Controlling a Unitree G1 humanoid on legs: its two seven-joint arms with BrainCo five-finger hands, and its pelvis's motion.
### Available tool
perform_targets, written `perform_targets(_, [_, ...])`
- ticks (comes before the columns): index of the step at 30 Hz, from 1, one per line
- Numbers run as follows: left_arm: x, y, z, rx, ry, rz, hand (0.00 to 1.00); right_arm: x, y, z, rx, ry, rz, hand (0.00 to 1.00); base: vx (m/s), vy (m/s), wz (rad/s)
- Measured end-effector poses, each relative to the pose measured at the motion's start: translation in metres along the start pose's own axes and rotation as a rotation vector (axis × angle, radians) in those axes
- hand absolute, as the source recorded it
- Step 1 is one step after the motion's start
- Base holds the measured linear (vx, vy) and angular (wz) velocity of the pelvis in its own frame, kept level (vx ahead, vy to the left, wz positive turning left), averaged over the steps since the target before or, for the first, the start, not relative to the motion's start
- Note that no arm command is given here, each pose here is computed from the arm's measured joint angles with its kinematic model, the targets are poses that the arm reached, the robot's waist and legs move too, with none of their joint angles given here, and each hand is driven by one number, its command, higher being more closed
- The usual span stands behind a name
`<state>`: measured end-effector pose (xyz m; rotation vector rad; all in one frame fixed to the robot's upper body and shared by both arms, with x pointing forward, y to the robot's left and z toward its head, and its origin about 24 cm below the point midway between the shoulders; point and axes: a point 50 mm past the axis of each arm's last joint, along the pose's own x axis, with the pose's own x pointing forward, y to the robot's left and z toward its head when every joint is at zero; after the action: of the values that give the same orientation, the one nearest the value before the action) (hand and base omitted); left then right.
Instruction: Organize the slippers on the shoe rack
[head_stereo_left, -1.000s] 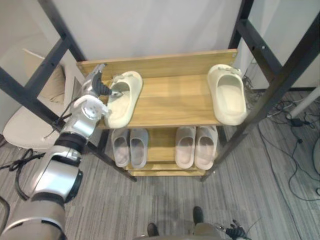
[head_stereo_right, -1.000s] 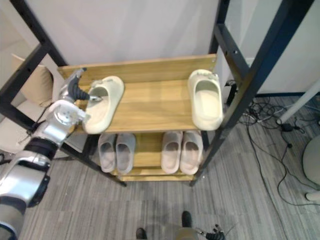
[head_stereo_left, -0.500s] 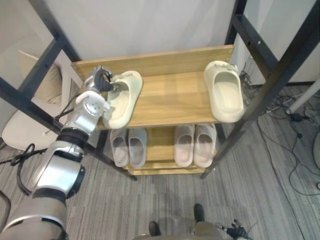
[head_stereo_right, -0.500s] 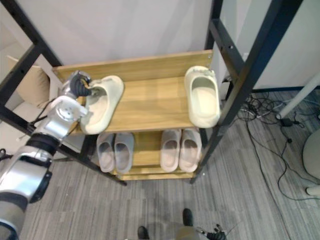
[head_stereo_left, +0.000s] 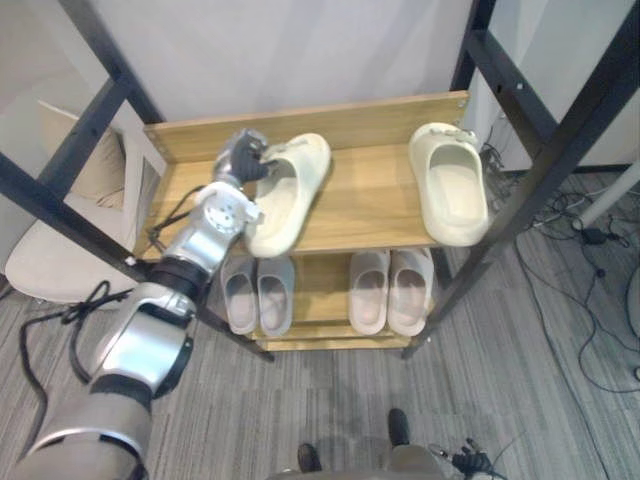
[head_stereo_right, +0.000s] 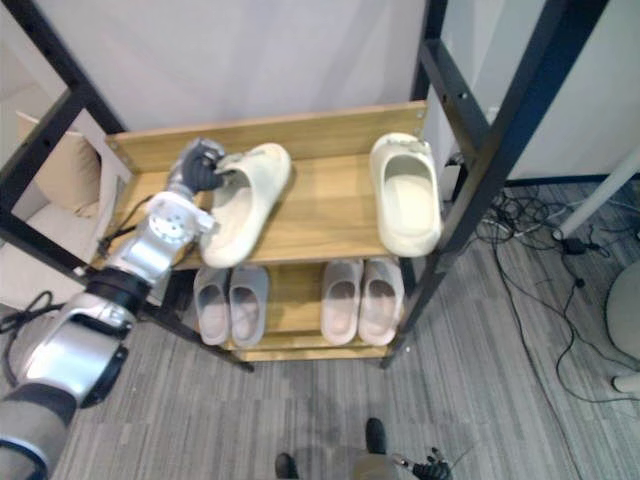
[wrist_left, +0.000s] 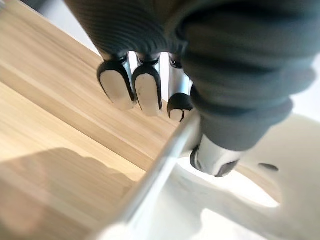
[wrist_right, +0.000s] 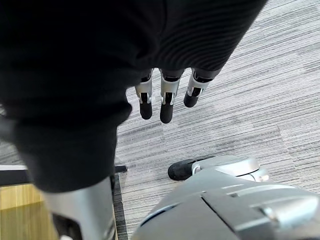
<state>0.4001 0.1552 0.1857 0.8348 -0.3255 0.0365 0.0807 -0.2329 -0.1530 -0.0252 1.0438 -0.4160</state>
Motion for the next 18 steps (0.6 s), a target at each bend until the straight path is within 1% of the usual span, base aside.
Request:
perform_targets(5, [0.000,-0.013,0.009,-0.025,-0.019,-0.011,1.00,0.001,0.001,0.002,0.001,0.002,0.001,0.00,-0.03,-0.012,-0.01])
perform_targets(18, [0.004,-0.020,0.012,-0.066,0.007,-0.019,1.00,0.002,-0.003,0.003,0.036,0.004,-0.023,0.00,-0.02,-0.016,-0.09])
